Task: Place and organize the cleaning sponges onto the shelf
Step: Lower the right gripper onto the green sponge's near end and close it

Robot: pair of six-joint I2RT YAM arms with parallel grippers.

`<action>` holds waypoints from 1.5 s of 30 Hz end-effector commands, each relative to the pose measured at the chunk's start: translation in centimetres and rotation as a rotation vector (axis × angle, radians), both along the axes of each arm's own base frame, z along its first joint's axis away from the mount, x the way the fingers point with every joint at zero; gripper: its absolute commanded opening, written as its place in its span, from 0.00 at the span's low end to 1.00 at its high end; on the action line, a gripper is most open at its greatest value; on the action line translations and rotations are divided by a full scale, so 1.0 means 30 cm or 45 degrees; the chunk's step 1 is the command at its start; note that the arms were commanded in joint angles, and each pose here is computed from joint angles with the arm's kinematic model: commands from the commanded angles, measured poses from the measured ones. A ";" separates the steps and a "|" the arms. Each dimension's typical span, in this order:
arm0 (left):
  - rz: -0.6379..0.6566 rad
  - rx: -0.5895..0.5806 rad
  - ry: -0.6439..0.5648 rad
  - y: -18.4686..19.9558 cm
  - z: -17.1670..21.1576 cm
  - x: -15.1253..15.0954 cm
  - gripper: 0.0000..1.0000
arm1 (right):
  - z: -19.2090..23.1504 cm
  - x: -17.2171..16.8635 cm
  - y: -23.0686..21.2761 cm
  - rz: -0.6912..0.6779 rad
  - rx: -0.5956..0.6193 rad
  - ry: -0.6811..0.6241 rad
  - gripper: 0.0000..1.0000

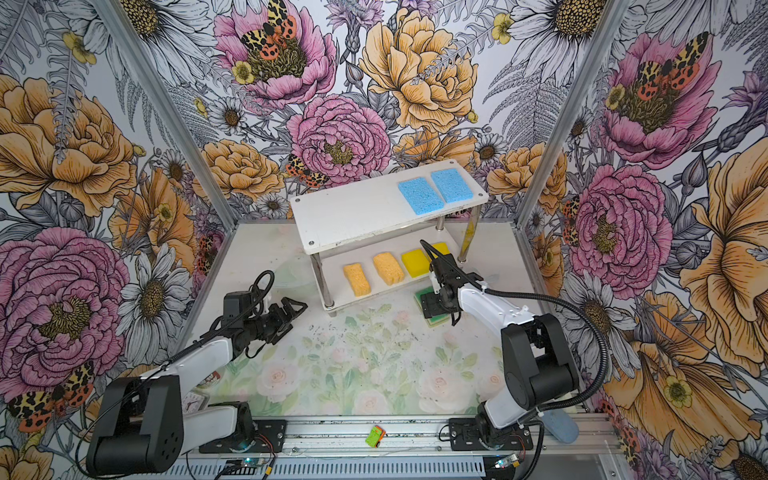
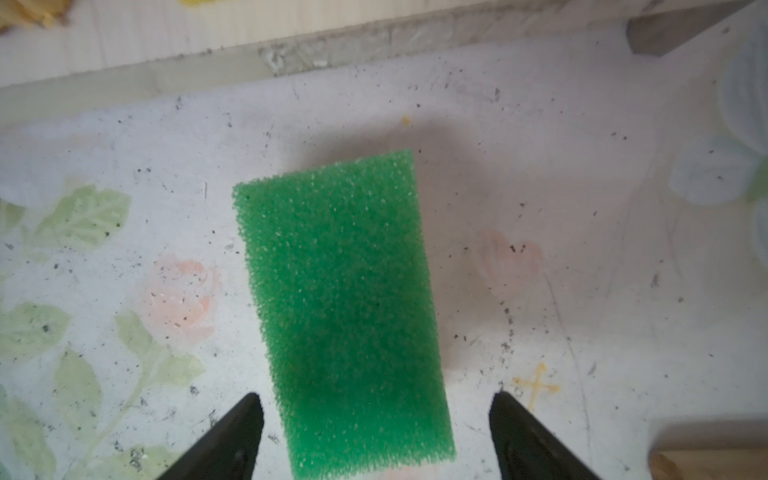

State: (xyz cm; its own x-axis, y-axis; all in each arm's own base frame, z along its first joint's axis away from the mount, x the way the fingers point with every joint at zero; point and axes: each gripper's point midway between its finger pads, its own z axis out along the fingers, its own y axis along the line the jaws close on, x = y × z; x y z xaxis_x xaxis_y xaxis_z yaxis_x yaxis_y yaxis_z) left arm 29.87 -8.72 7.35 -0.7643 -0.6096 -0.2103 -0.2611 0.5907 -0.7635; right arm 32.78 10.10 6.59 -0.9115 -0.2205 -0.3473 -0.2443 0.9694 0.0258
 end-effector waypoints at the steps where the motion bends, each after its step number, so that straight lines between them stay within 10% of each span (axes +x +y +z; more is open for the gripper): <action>1: -0.007 0.016 -0.026 0.010 0.007 -0.003 0.99 | -0.002 0.036 0.018 0.039 0.018 -0.026 0.87; 45: -0.007 0.016 -0.017 0.014 -0.006 -0.008 0.99 | -0.039 0.016 0.040 0.037 0.070 -0.001 0.48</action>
